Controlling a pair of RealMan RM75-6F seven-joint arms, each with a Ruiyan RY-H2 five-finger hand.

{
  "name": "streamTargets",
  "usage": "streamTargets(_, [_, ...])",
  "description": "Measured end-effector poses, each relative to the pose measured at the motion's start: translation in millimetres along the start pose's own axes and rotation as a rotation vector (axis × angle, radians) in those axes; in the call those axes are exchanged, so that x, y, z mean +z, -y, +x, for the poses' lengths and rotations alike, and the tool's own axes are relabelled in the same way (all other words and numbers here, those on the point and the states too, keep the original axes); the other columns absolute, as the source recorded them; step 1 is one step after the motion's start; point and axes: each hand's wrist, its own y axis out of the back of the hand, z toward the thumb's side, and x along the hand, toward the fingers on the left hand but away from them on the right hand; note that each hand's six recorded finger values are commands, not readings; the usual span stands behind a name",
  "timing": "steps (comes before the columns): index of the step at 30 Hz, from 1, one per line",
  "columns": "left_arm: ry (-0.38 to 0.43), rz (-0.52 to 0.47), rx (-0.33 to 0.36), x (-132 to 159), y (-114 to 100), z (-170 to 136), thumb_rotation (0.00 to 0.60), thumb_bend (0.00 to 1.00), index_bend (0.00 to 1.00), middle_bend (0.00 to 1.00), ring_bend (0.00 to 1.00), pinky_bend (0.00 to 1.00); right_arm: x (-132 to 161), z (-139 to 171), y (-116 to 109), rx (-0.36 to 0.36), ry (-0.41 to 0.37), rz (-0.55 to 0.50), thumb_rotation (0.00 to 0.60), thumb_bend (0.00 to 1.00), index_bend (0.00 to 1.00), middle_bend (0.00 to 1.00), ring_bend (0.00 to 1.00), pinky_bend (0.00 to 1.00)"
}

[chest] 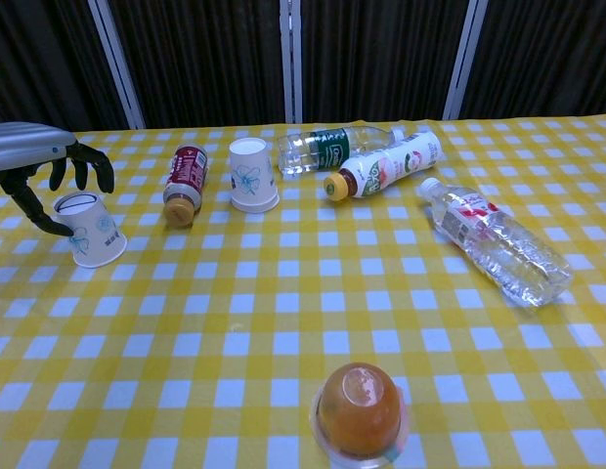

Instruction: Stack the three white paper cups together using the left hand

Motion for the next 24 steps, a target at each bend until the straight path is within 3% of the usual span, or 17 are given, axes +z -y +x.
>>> streamTargets(14, [-0.011,0.01,0.029,-6.3,-12.4,-1.5,0.6,0.03,0.51,0.45,0.48,0.58,0.1,-0.1,0.1,0.001,0.0,-0.002,0.6,0.0,0.0,0.0,0.0,0.0])
streamTargets(20, [0.006,-0.036,0.101,-1.8,-52.6,5.0,0.6,0.03,0.52,0.45,0.48,0.58,0.4,0.1,0.3,0.003,0.0,-0.004,0.6,0.0,0.0,0.0,0.0,0.0])
streamTargets(24, [0.007,-0.054,0.171,2.8,-95.7,18.4,0.6,0.03,0.52,0.45,0.48,0.58,0.5,-0.3,0.9,0.005,0.0,-0.004,0.6,0.0,0.0,0.0,0.0,0.0])
